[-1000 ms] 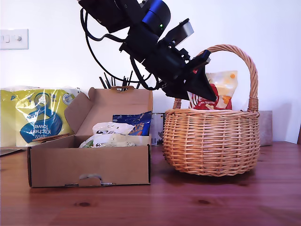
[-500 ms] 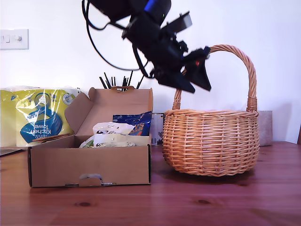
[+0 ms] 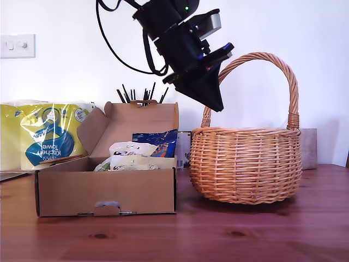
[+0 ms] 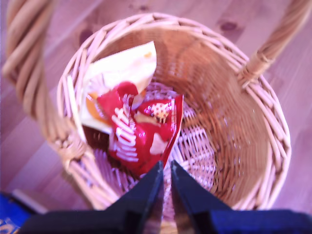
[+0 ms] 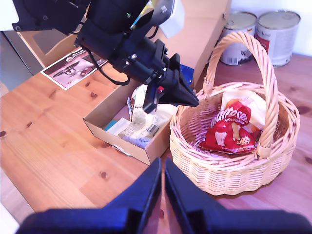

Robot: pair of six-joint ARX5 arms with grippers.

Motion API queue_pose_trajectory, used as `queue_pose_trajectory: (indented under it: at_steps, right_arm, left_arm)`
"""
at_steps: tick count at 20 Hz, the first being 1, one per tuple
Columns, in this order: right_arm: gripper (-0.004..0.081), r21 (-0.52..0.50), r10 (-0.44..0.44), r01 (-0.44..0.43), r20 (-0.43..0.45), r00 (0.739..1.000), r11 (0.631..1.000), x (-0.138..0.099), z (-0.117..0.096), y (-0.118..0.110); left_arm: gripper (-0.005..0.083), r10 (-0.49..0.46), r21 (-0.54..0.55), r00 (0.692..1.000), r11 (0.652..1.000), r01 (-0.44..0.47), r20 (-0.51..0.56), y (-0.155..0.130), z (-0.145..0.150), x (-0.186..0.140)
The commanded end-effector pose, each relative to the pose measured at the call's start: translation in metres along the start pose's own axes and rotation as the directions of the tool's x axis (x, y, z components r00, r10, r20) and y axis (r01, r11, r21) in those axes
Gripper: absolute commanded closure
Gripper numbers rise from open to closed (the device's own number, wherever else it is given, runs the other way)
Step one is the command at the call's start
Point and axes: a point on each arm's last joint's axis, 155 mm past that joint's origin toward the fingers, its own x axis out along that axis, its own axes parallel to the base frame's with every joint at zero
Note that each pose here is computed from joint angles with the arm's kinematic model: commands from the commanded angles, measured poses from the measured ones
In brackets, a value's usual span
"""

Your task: Move the bags of Easter eggs from the cardboard box on the left into the woven basket on the right side.

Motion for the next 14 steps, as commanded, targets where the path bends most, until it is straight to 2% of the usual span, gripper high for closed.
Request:
queue_pose_trajectory:
  at_steps: [1,4,7,10,14]
  right_arm:
    - [0.0782,-0.015,-0.001,0.001,0.018,1.0,1.0,-0.002,0.006,0.001]
    - [0.0782,-0.015,-0.03,0.03,0.019,0.999,0.999,-0.002,0.006,-0.004]
    - [0.0782,-0.015,-0.032,0.032,0.019,0.999,0.999,-0.002,0.006,-0.005]
    - [0.0782,-0.014,-0.032,0.032,0.017,0.999,0.999,-0.002,0.006,-0.005]
    - [0.0782,-0.011,-0.031,0.031,0.009,0.999,0.999,-0.002,0.003,-0.004]
  left_arm:
    - [0.0793,0.021,0.011,0.998,1.0,-0.022,0.054,0.003,0.015,-0.025]
    - [0.0793,0.035,0.002,0.997,0.999,-0.035,0.065,0.007,0.016,-0.042]
    - [0.0793,0.076,-0.007,0.995,0.997,-0.076,0.067,0.012,0.0,-0.056]
    - [0.0793,0.106,-0.023,0.991,0.994,-0.105,0.085,0.017,-0.03,-0.074]
    - [0.0793,0.163,-0.089,0.978,0.984,-0.153,0.129,0.037,-0.09,-0.104]
